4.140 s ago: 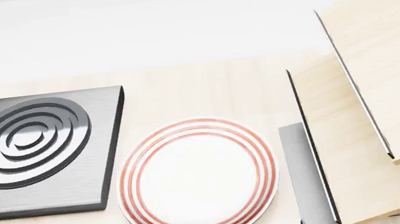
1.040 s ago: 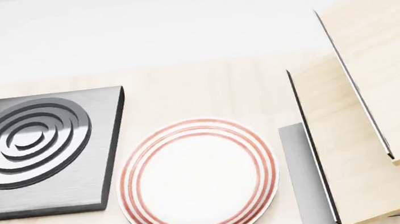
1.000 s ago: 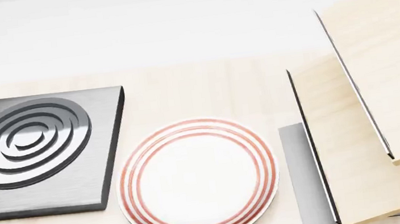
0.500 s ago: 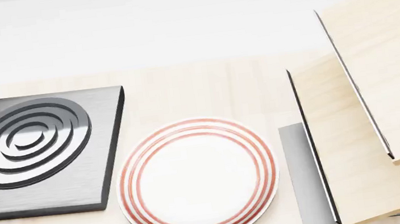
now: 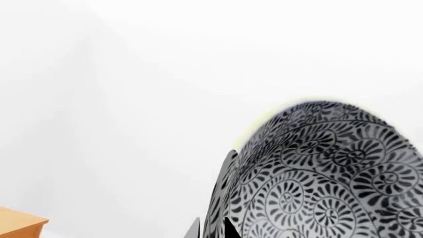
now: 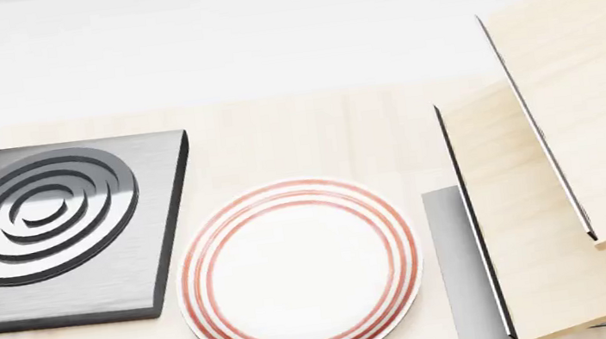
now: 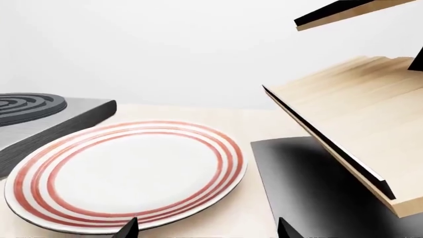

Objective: Pick up the akita bowl and put it on the plate.

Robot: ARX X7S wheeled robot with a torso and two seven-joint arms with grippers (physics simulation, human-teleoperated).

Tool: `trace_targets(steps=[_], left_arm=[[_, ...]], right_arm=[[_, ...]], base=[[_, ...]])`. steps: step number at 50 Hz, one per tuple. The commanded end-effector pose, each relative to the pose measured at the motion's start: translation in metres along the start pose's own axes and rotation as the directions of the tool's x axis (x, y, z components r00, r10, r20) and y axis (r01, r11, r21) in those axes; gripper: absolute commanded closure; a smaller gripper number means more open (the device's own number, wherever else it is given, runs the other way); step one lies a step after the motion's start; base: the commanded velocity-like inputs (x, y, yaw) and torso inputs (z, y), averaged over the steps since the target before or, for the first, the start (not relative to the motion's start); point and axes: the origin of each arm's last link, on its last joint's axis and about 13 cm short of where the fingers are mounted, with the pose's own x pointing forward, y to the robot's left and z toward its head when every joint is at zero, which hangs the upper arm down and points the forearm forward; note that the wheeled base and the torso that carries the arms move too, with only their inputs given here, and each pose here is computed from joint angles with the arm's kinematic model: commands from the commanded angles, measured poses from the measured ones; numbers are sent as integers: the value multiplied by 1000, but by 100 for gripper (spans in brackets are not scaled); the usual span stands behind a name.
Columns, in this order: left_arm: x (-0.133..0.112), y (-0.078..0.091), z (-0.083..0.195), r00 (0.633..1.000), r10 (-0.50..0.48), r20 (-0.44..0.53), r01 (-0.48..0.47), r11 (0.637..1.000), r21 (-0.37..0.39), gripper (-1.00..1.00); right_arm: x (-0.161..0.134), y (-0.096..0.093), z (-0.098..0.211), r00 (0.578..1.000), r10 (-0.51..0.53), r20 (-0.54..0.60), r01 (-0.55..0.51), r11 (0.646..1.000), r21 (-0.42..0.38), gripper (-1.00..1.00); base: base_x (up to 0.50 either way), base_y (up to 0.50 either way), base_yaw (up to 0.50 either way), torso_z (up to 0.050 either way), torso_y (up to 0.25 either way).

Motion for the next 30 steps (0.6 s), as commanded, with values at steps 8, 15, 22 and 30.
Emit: trace_targets(steps=[8, 15, 22, 30], left_arm=[[49, -39, -8, 999, -45, -19, 43, 997, -71, 100], [58, -49, -15, 997, -56, -57, 52, 996, -72, 100], [69, -59, -21, 987, -27, -160, 2, 988, -154, 100], [71, -76, -31, 961, -105, -256, 23, 952, -305, 100]], right_arm=[[0, 0, -3, 1000, 4, -8, -4, 1000, 2, -100], [0, 1, -3, 1000, 8, -9, -8, 1000, 2, -100], [1, 1, -5, 1000, 10, -12, -10, 1000, 2, -100], [0, 3, -7, 1000, 17, -18, -17, 1000, 2, -100]], base=[[0, 0, 0, 0, 0], [0, 0, 0, 0, 0], [0, 0, 0, 0, 1], [0, 0, 0, 0, 0]])
